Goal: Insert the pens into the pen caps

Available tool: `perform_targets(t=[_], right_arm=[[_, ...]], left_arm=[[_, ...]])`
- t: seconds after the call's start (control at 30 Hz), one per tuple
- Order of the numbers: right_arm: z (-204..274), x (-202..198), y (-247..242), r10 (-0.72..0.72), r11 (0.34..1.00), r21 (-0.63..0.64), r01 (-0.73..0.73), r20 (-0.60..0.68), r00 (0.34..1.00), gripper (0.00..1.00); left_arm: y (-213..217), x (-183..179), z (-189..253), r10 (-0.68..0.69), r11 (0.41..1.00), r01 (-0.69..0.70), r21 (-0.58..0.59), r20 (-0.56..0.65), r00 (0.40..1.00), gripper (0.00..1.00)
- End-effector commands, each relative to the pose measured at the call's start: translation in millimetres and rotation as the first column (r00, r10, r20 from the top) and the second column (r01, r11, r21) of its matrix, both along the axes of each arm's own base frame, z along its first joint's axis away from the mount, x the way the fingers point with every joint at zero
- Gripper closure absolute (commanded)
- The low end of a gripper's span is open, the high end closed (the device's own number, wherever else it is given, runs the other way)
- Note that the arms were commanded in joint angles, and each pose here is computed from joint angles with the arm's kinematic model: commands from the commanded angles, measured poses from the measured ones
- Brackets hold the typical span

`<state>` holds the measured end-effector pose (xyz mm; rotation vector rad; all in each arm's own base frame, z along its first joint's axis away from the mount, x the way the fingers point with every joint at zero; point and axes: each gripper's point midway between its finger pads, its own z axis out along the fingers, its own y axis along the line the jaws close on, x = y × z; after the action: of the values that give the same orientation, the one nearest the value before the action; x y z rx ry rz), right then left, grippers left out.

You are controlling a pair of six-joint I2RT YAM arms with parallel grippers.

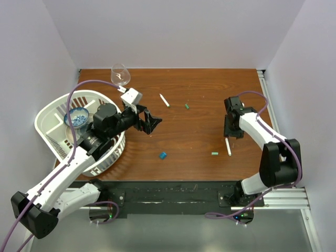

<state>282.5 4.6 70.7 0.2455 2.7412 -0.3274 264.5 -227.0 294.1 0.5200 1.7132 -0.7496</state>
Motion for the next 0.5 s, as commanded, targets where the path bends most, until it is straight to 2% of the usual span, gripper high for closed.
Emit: perform_targets(t=[0.0, 0.47], right_arm=[[-15, 1, 11, 0.022, 0.996, 0.083, -0.02, -0.02, 1.0, 0.56], [-48, -4, 16, 0.026, 0.991, 0.135, -0.01, -0.118, 0.993, 0.63]], left_arm=[[-7, -1, 14, -0.023, 0.999, 0.024, -0.047, 0.036, 0.999, 0.0], [-9, 1, 7, -0.027, 0.999, 0.028, -0.036, 0.015, 1.0, 0.0]])
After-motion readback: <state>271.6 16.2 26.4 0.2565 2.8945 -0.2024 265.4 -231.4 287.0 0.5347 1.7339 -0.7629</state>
